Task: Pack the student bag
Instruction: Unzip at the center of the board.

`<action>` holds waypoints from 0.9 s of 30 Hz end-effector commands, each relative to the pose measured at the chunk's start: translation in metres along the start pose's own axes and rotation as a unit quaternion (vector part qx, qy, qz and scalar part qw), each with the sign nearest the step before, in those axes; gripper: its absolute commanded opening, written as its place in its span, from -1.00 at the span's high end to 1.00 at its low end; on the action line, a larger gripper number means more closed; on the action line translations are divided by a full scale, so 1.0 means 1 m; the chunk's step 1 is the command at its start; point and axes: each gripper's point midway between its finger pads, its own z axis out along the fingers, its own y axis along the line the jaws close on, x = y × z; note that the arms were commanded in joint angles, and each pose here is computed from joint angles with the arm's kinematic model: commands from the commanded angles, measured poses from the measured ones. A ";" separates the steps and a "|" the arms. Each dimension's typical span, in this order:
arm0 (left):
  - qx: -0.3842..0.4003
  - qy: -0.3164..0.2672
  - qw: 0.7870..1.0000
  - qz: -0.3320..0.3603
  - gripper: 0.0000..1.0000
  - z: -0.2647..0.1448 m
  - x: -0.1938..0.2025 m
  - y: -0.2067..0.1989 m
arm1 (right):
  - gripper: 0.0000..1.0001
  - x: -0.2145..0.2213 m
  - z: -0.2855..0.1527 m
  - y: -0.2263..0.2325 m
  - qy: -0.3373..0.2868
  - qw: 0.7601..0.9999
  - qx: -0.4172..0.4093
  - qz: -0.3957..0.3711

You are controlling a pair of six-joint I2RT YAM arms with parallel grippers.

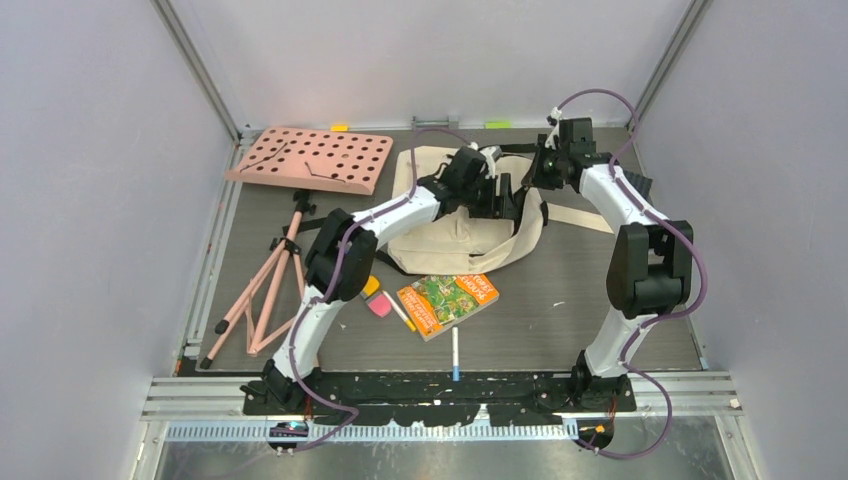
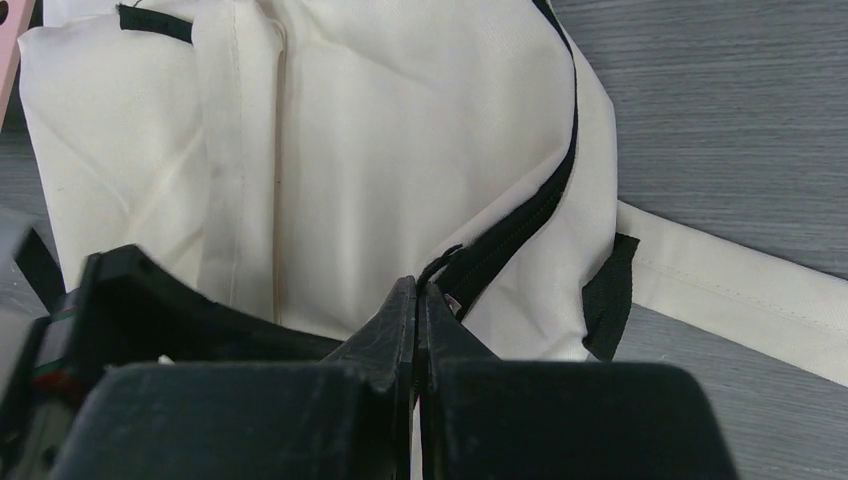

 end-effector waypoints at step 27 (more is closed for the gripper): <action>-0.011 -0.071 0.997 -0.002 1.00 -0.088 -0.072 -0.007 | 0.99 -0.064 0.004 -0.037 -0.074 0.992 0.101 0.014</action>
